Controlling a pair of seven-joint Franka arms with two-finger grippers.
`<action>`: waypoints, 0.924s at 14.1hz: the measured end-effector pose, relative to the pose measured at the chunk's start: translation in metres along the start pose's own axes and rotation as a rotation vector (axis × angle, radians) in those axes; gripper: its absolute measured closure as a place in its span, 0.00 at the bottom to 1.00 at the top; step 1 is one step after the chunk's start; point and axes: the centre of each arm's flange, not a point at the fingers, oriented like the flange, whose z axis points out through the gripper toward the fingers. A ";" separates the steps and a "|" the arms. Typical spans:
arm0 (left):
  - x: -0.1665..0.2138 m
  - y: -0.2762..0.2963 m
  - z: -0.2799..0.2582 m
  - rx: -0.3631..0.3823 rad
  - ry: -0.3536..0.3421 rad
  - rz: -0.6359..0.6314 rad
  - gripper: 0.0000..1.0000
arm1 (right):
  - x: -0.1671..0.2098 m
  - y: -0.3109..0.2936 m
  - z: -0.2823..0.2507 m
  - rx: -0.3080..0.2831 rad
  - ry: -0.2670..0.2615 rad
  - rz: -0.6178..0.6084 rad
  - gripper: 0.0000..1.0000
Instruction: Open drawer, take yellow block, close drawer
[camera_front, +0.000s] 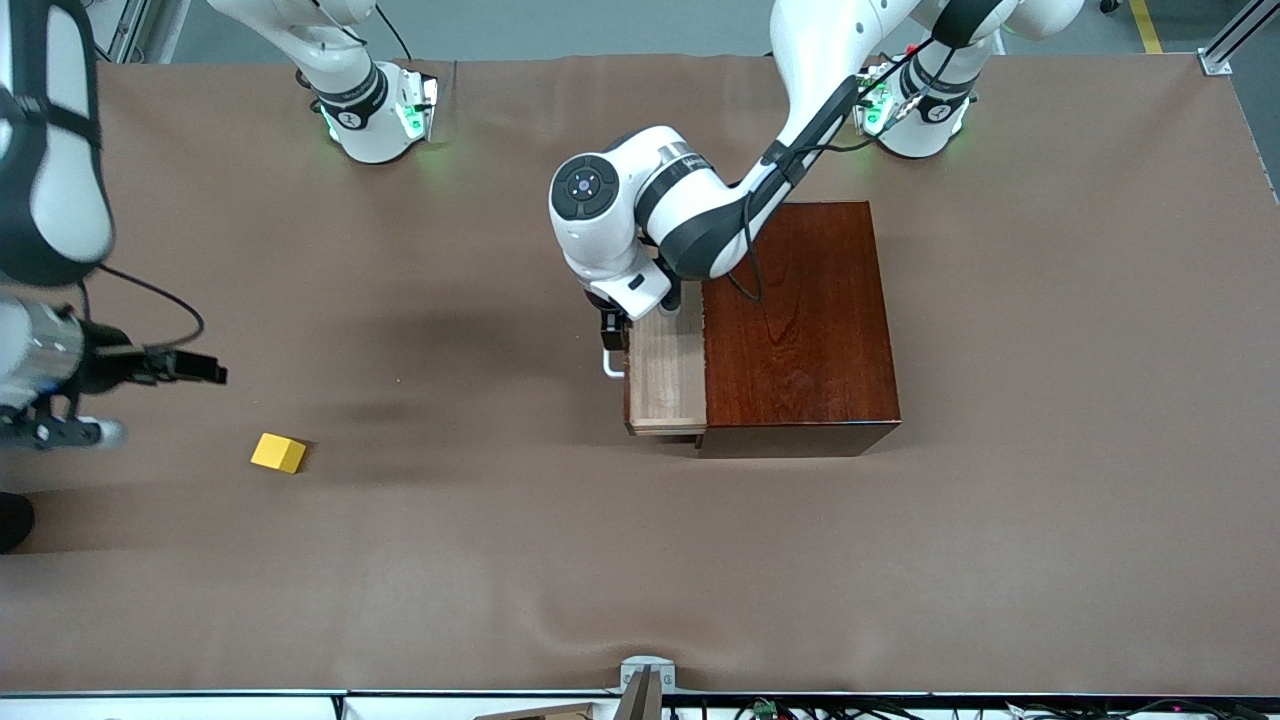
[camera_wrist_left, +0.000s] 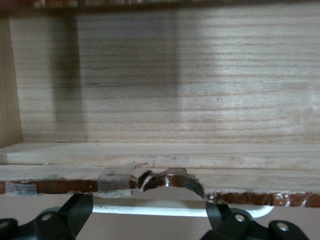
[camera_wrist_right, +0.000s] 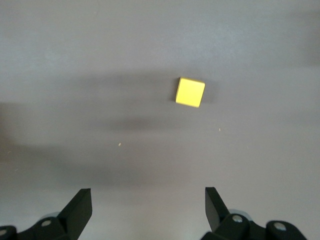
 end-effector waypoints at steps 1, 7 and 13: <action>0.003 0.000 0.000 0.002 0.024 0.002 0.00 | -0.012 -0.003 -0.018 -0.003 0.008 0.002 0.00; 0.019 0.001 0.003 0.008 0.139 0.008 0.00 | -0.082 -0.019 -0.079 -0.036 0.078 0.037 0.00; 0.046 0.016 0.003 0.009 0.237 -0.031 0.00 | -0.100 -0.017 -0.101 -0.105 0.115 0.036 0.00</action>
